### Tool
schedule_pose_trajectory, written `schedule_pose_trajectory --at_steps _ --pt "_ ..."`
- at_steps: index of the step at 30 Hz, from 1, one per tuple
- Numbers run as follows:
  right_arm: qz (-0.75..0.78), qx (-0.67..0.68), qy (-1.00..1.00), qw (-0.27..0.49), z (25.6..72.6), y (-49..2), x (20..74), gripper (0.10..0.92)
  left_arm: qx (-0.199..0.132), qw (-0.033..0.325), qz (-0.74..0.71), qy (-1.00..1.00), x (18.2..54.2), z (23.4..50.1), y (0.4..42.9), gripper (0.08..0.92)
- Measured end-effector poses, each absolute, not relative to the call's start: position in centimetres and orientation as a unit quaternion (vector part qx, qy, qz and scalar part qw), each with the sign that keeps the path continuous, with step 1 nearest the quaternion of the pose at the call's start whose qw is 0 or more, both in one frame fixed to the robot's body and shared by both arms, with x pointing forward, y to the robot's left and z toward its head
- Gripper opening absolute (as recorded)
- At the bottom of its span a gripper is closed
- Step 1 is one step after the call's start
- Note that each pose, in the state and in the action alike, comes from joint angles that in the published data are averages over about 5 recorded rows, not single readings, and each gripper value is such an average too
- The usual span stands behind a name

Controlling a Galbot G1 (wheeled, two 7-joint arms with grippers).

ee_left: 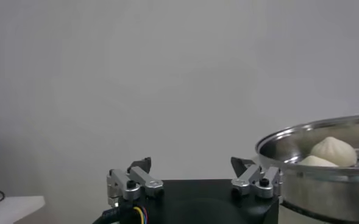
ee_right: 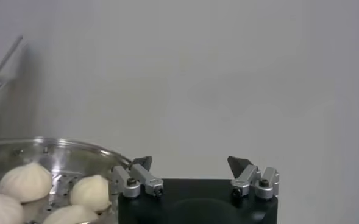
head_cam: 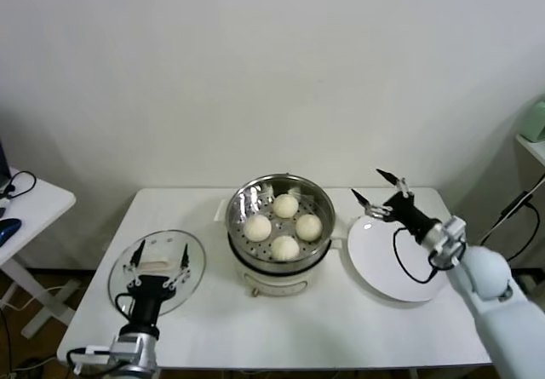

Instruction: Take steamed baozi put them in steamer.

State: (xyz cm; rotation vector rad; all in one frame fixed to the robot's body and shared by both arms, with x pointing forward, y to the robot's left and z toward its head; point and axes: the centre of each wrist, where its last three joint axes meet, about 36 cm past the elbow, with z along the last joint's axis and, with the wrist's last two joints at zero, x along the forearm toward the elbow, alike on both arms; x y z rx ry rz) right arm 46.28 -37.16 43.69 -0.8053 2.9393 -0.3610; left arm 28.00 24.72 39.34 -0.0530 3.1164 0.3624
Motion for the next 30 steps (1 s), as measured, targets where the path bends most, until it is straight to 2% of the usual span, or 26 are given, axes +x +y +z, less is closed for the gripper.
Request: schedule_pose_trajectory --at_steps 13,30 --pt "-0.009 -0.149 0.988 0.037 35.0 -33.4 35.4 0.823 -0.002 -0.008 0.105 0.994 28.1 39.5 25.9 0.823" --pt "0.03 -0.092 0.995 0.017 32.0 -32.3 29.4 0.823 0.001 -0.009 0.077 0.997 28.0 39.5 26.9 0.823"
